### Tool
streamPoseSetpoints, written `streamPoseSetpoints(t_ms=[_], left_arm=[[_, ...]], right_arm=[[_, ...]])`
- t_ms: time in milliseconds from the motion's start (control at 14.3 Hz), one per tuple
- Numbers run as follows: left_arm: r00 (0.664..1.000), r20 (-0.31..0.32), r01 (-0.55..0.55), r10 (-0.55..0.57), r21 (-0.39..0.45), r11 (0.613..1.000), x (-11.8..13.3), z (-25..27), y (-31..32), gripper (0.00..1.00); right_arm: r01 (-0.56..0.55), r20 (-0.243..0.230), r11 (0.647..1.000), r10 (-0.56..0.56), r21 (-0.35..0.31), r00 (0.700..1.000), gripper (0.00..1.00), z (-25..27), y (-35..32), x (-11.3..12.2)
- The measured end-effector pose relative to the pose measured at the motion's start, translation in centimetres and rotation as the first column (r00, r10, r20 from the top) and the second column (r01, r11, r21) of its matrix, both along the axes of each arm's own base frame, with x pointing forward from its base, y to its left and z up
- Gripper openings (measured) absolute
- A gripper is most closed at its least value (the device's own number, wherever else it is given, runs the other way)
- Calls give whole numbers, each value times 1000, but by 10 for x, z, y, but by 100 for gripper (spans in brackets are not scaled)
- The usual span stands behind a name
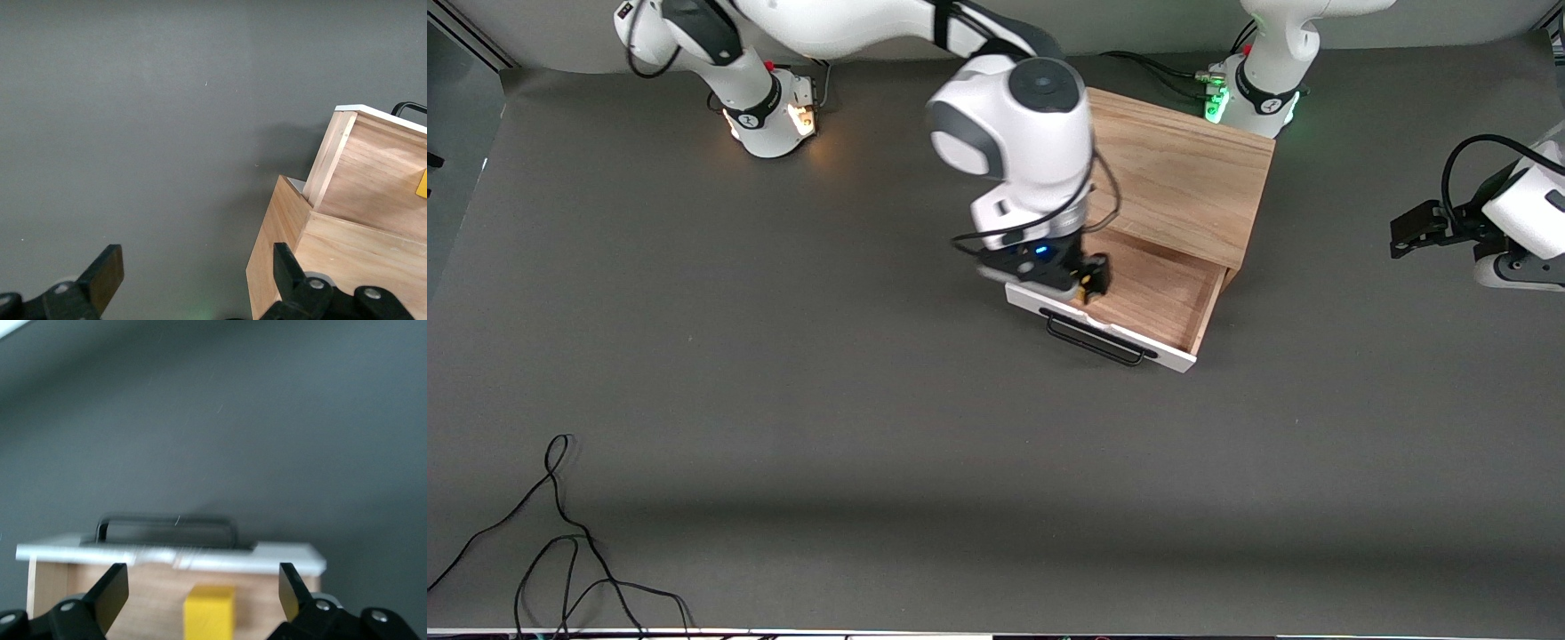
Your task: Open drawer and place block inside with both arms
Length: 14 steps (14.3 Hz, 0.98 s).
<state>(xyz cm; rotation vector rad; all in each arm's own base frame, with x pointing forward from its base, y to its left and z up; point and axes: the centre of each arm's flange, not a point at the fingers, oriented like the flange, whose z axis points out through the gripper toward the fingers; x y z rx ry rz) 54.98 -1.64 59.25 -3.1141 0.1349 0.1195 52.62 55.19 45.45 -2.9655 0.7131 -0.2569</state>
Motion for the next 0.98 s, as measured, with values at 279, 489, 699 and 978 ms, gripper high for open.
streamPoseSetpoints(t_ms=[279,489,699,978], left_arm=[[1000,0,2,-2,-3,1000,0,0,-1,100],[1000,-1,0,0,-21,1000,0,0,-3,100],[1000,-2,0,0,-24,1000,0,0,-3,100],[1000,-11,0,0,-24,1000,-1,-1,-3,100]], right_arm=[[-28,-19,999,27,-29,999,100,45,-117,62],[-96,-54,994,93,-57,994,100,60,-211,88],[-177,-85,978,169,-107,982,100,60,-293,101],[-286,-91,957,281,-48,955,100,82,-395,117]])
